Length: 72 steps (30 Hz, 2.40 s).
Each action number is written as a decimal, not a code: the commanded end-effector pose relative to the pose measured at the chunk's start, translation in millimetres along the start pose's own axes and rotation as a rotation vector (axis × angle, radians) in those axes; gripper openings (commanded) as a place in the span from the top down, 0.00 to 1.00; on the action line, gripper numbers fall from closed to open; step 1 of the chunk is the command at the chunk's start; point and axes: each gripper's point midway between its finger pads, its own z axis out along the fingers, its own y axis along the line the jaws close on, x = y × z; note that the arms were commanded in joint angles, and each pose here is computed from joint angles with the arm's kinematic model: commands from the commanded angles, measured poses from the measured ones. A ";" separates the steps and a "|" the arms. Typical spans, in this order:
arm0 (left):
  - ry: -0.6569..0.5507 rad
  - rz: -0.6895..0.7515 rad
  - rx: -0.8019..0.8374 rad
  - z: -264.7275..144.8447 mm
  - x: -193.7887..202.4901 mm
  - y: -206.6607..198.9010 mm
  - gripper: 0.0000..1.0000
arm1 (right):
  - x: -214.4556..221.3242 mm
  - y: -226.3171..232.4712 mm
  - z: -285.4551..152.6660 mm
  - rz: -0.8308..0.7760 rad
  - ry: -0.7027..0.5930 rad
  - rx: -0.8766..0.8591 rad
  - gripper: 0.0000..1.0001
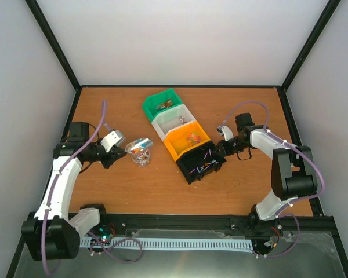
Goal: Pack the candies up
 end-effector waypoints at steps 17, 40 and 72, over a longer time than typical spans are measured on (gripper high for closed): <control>0.274 0.029 -0.113 -4.8 66.3 23.3 0.99 | 5.2 5.6 6.7 0.000 0.035 -0.052 0.97; 0.474 0.147 -0.115 -22.6 47.6 30.0 0.99 | 5.9 4.6 7.2 0.001 0.042 -0.052 0.97; 0.405 0.210 -0.144 -38.0 15.7 24.1 0.99 | 3.1 -4.0 3.5 -0.022 0.038 0.012 0.96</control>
